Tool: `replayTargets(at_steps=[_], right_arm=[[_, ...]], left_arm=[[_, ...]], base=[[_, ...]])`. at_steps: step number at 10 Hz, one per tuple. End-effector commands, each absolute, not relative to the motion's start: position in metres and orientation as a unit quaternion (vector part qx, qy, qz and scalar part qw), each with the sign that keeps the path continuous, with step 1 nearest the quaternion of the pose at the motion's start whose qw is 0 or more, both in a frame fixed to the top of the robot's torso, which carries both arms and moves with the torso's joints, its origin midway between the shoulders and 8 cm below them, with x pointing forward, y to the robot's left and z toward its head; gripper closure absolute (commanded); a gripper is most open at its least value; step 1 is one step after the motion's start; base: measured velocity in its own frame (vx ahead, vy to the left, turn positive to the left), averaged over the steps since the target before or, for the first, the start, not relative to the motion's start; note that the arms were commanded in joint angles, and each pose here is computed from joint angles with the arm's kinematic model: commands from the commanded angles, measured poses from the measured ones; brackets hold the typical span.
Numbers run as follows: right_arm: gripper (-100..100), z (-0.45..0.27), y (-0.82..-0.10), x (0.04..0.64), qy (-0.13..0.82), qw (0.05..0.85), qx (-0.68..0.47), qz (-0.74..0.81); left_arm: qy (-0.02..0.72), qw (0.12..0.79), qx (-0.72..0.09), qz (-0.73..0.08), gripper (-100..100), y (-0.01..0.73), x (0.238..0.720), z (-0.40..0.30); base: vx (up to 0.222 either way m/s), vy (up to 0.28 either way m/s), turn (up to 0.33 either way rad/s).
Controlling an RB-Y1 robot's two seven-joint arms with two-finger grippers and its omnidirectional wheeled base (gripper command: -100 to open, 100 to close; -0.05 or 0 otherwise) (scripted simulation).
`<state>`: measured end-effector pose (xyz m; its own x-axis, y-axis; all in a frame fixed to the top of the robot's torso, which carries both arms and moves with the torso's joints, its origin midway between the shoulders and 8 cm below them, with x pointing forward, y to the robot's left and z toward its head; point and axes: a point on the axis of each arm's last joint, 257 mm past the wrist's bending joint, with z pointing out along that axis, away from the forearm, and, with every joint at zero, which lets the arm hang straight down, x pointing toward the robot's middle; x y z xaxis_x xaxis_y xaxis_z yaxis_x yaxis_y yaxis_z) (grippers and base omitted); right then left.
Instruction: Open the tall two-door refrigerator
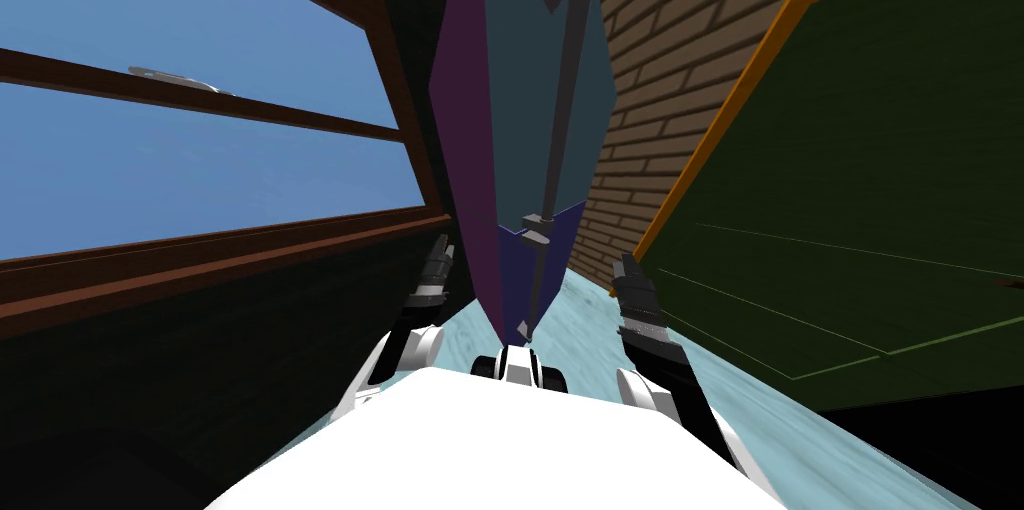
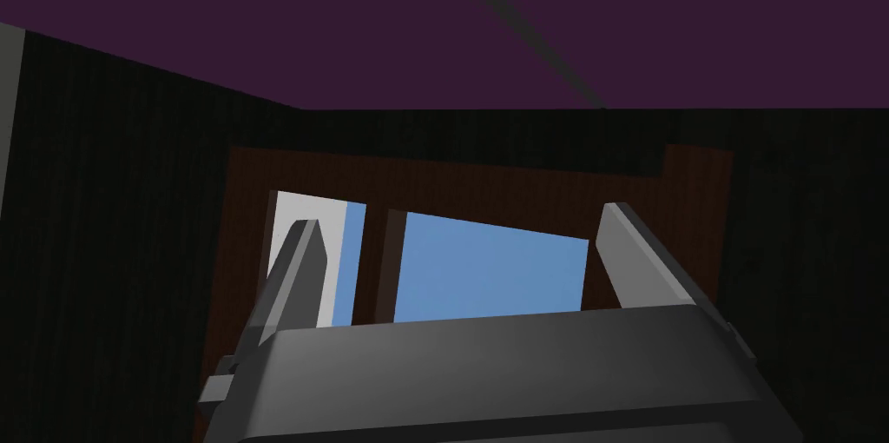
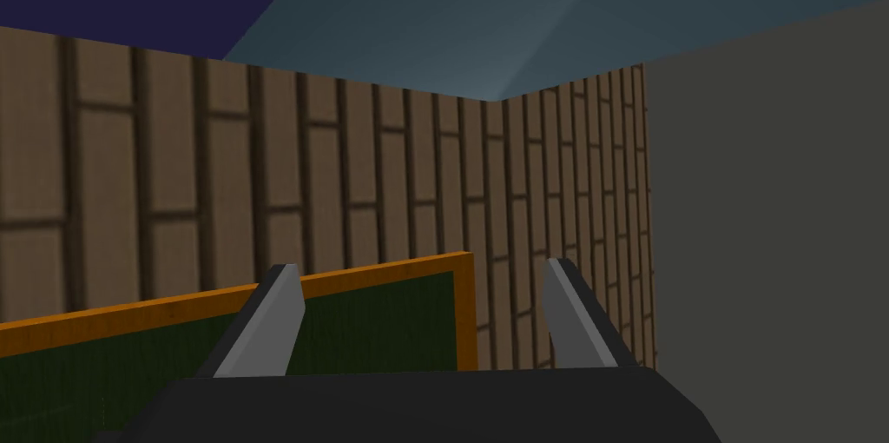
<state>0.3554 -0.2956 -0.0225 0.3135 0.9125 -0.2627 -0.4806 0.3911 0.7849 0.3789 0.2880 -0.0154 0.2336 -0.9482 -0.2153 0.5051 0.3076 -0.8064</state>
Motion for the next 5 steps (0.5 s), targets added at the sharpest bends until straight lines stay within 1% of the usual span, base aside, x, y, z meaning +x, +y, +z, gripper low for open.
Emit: replayTargets(at_steps=[1,5], right_arm=[[0,-0.0225,-0.2956,0.3554,0.359,0.753,0.301,0.463],[0,-0.0225,-0.2956,0.3554,0.359,0.753,0.301,0.463]], left_arm=[[0.383,0.722,-0.297,-0.493,-100,0.2894,0.3820,-0.0137],[0.409,0.720,-0.298,-0.474,-100,0.2973,0.3881,-0.0115]], base=[[-0.004,-0.064,-0.009],[-0.012,-0.082,-0.011]])
